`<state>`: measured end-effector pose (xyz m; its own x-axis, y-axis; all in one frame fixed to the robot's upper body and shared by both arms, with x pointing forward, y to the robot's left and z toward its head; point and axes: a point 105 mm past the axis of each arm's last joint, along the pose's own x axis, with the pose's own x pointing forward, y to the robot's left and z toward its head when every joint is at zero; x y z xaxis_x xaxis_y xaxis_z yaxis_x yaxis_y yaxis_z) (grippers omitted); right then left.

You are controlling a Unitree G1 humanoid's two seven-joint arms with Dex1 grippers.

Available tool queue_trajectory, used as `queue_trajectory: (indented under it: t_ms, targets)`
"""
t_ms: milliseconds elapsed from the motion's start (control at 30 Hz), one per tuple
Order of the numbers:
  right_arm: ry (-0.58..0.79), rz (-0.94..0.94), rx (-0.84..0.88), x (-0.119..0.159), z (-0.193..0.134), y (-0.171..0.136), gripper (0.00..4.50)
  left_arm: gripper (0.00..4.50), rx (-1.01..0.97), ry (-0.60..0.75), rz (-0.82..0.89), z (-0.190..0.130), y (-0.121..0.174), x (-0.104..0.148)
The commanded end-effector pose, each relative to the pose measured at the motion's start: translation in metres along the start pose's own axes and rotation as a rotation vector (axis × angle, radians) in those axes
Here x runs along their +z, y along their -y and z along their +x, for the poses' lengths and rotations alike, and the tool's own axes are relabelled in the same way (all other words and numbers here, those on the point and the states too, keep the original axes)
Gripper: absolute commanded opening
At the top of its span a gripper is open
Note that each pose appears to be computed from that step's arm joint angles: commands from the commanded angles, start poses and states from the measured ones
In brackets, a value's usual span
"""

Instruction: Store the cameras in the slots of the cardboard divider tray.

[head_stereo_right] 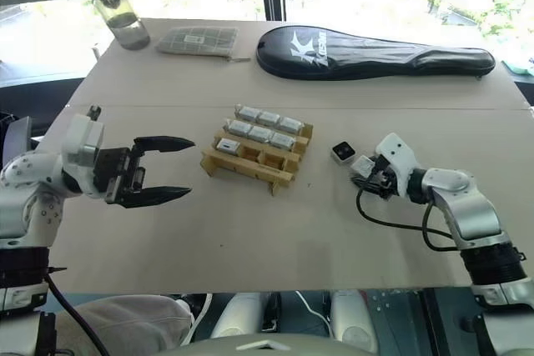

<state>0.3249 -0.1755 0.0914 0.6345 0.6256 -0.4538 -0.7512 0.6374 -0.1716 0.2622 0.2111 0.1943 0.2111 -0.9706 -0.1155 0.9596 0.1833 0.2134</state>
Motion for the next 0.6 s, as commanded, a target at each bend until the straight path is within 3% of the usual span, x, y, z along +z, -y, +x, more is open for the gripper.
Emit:
queue_trajectory:
  t_ms: [33,167,300,433,600]
  targets:
    - [0.038,-0.096,-0.049,0.014,-0.006,0.005,2.03,4.50,-0.012,0.001,0.048,0.002,-0.003,0.011]
    - [0.076,-0.259,-0.083,0.030,-0.012,0.007,1.98,4.50,0.011,0.015,0.022,0.011,-0.010,0.010]
    - [0.232,-0.601,-0.161,0.075,-0.023,0.011,1.98,4.50,0.048,0.033,-0.064,0.036,-0.023,0.009]
    - [0.356,-0.946,-0.128,0.118,-0.010,-0.015,1.98,4.50,0.016,0.070,-0.100,0.066,-0.031,0.019]
    - [0.478,-1.281,-0.062,0.147,0.019,-0.053,1.98,4.50,-0.036,0.105,-0.128,0.097,-0.041,0.032]
